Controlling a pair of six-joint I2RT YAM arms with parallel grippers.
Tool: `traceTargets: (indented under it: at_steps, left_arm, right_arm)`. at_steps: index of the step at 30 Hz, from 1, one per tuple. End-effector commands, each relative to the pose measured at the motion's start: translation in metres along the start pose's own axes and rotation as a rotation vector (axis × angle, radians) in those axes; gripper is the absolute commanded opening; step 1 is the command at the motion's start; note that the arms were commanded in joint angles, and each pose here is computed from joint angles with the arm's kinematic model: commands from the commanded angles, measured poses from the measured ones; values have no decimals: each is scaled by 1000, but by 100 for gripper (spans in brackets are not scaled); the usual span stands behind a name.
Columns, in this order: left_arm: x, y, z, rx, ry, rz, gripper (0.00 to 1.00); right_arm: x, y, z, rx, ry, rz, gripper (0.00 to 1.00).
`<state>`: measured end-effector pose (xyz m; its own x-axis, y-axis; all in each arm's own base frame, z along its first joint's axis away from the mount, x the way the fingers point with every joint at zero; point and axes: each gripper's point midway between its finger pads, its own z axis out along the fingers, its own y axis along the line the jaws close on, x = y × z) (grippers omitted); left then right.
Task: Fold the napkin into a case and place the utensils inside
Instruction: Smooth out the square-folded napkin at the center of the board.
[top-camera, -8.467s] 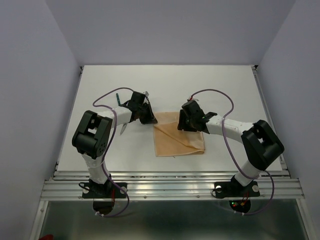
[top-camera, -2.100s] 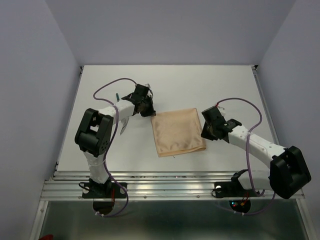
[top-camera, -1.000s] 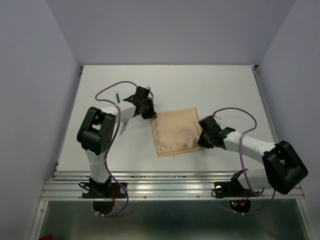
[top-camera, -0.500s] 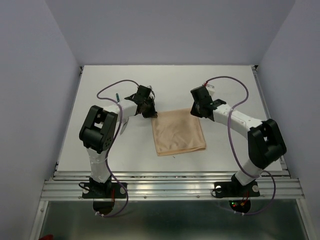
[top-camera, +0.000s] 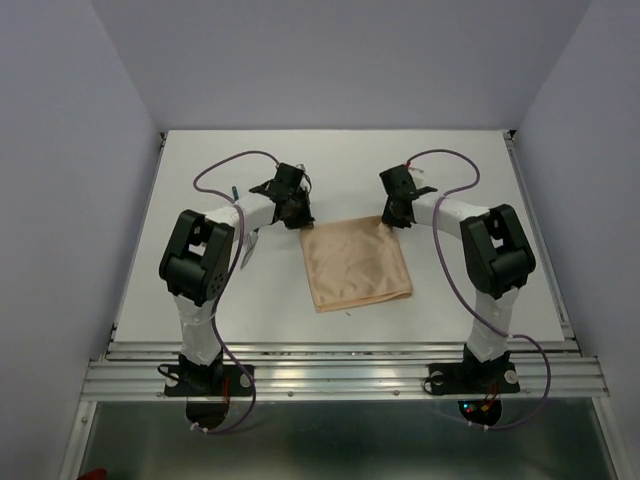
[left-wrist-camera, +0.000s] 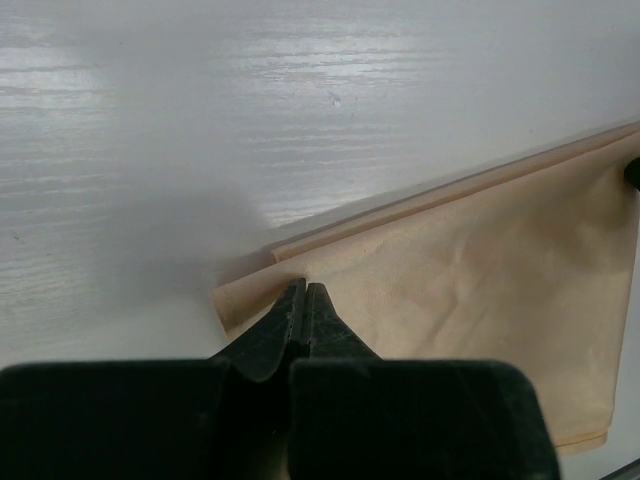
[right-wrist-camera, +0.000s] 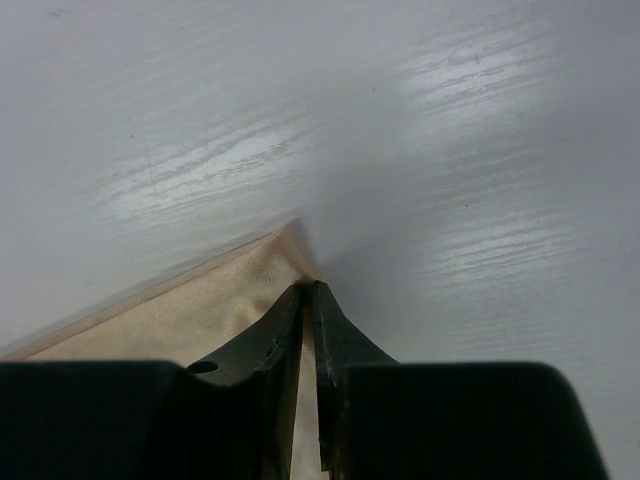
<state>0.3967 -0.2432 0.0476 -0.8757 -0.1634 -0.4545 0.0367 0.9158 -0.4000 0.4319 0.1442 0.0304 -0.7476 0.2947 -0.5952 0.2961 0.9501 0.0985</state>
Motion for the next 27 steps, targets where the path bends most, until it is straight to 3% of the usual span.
traceTargets:
  at_steps: [1, 8, 12, 18, 27]
  left_arm:
    - [-23, -15, -27, 19, -73, 41, 0]
    - [-43, -5, -59, -37, -143, 67, 0]
    - [-52, 3, -68, -52, -171, 44, 0]
    - [-59, 10, -74, -60, -185, 39, 0]
    - [-73, 22, -85, -137, -220, 37, 12]
  right_arm:
    - [4, 2, 6, 0, 10, -8, 14]
    - [-25, 6, -27, -37, -73, 32, 22]
    - [-42, 6, -55, -76, -122, 57, 37]
    - [-35, 8, -79, -155, -113, 72, 54]
    - [-21, -17, -93, -99, -100, 72, 73]
